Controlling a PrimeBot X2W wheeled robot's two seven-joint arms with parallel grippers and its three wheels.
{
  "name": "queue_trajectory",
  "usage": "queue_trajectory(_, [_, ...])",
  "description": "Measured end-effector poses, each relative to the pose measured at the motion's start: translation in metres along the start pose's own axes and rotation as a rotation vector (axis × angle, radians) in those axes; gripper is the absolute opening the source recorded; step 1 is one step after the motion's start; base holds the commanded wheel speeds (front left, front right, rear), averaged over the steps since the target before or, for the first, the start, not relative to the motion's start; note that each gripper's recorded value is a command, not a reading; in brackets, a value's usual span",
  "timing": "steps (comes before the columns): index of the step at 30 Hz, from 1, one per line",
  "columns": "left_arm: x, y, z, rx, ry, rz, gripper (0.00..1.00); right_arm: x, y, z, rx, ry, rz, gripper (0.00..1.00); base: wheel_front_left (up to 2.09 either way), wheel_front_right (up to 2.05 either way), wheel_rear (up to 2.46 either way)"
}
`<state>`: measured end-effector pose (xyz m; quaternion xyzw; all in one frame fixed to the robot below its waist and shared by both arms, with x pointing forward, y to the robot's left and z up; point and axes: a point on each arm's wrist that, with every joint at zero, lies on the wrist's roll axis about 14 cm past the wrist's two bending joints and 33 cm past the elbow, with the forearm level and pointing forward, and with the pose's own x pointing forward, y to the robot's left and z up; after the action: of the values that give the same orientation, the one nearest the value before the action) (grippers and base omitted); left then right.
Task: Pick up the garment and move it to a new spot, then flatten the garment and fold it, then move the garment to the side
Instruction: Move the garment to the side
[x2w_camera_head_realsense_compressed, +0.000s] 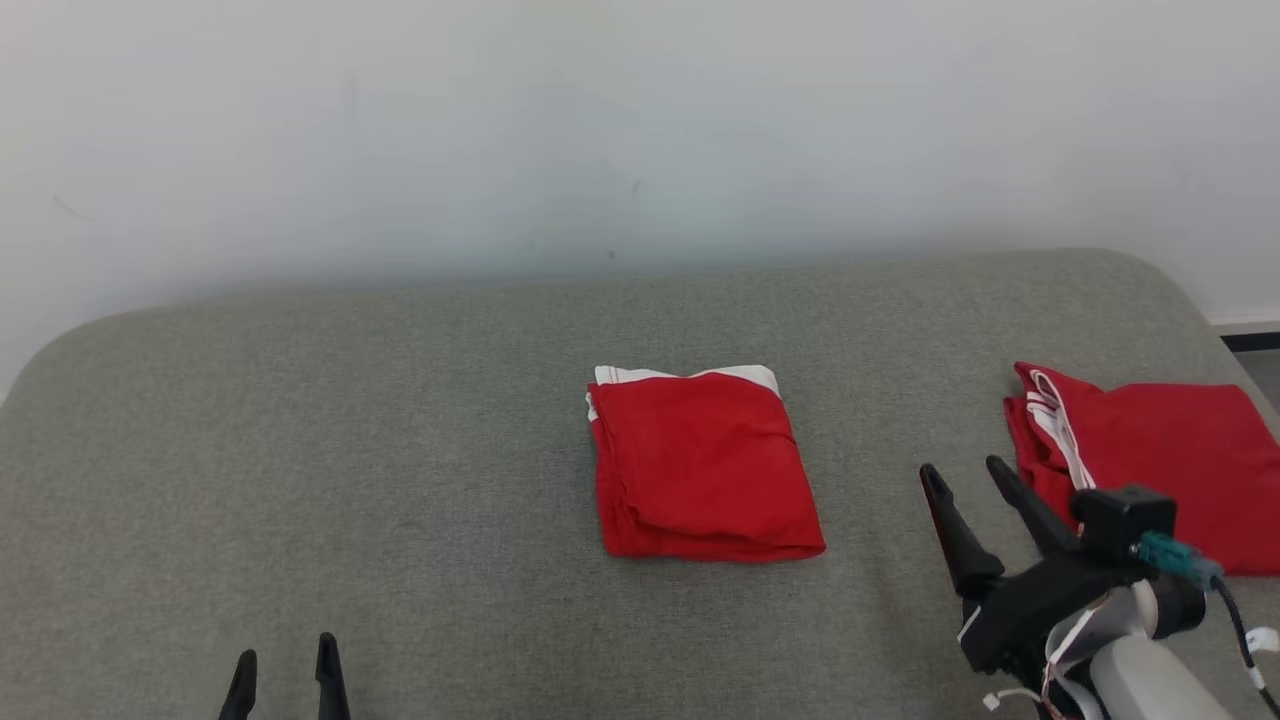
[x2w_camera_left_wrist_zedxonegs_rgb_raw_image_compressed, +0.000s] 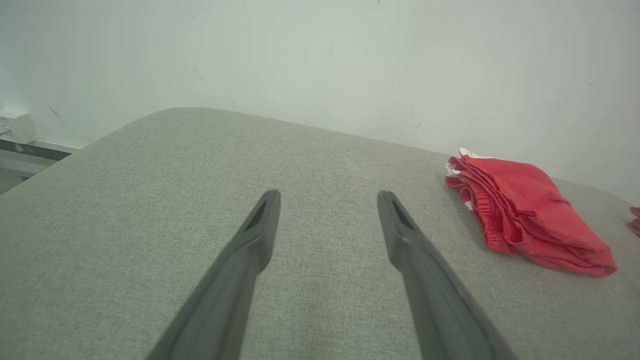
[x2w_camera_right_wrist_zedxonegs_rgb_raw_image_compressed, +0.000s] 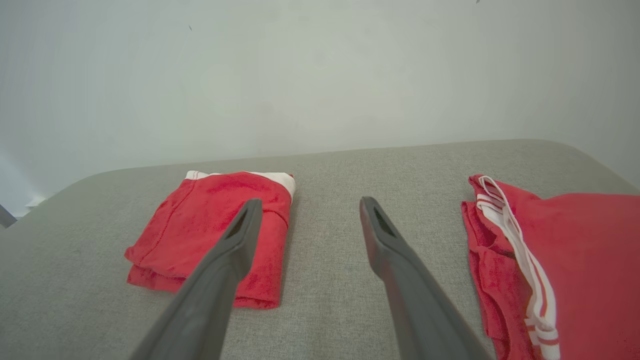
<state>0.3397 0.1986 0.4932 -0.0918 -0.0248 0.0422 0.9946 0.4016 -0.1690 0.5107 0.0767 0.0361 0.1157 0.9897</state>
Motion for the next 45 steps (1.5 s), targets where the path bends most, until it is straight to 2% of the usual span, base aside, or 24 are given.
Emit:
queue_trajectory(3, [-0.004, 0.004, 0.0, -0.001, 0.0, 0.013, 1.0, 0.017, 0.002, 0.009, -0.012, 0.023, 0.019, 1.0, 0.0, 0.0, 0.0])
queue_trajectory(6, [-0.007, 0.009, 0.001, 0.0, -0.003, 0.031, 1.0, 0.034, 0.006, 0.003, -0.01, 0.113, 0.036, 1.0, 0.0, 0.0, 0.0])
queue_trajectory(8, [-0.01, 0.012, 0.001, 0.007, -0.003, 0.04, 1.0, 0.047, 0.008, 0.0, 0.045, 0.158, 0.034, 1.0, 0.0, 0.0, 0.0])
queue_trajectory(12, [-0.01, 0.02, 0.004, 0.012, -0.009, 0.065, 1.0, 0.073, 0.01, -0.01, 0.066, 0.27, 0.032, 1.0, 0.0, 0.0, 0.0])
queue_trajectory(22, [-0.014, 0.04, -0.002, 0.01, 0.015, 0.136, 1.0, 0.102, 0.025, -0.075, 0.039, 0.605, 0.05, 1.0, 0.0, 0.0, 0.0])
queue_trajectory(32, [-0.014, 0.053, -0.01, 0.009, 0.046, 0.191, 1.0, 0.115, 0.04, -0.129, 0.041, 0.853, 0.062, 1.0, 0.0, 0.0, 0.0])
queue_trajectory(33, [-0.014, 0.054, -0.01, 0.006, 0.049, 0.196, 1.0, 0.117, 0.042, -0.132, 0.038, 0.866, 0.065, 0.89, 0.0, 0.0, 0.0])
queue_trajectory(34, [-0.014, 0.055, -0.011, 0.006, 0.053, 0.199, 1.0, 0.118, 0.044, -0.133, 0.027, 0.872, 0.073, 0.34, 0.0, 0.0, 0.0])
queue_trajectory(35, [-0.014, 0.055, -0.012, 0.007, 0.055, 0.2, 1.0, 0.121, 0.045, -0.134, 0.008, 0.874, 0.081, 0.0, 0.0, 0.0, 0.0])
queue_trajectory(40, [-0.012, 0.055, -0.014, 0.002, 0.059, 0.201, 1.0, 0.127, 0.053, -0.127, -0.105, 0.85, 0.131, 0.0, 0.0, 0.0, 0.0])
queue_trajectory(45, [-0.004, 0.05, -0.01, -0.009, 0.042, 0.179, 1.0, 0.13, 0.046, -0.103, -0.251, 0.803, 0.16, 0.0, 0.0, 0.0, 0.0])
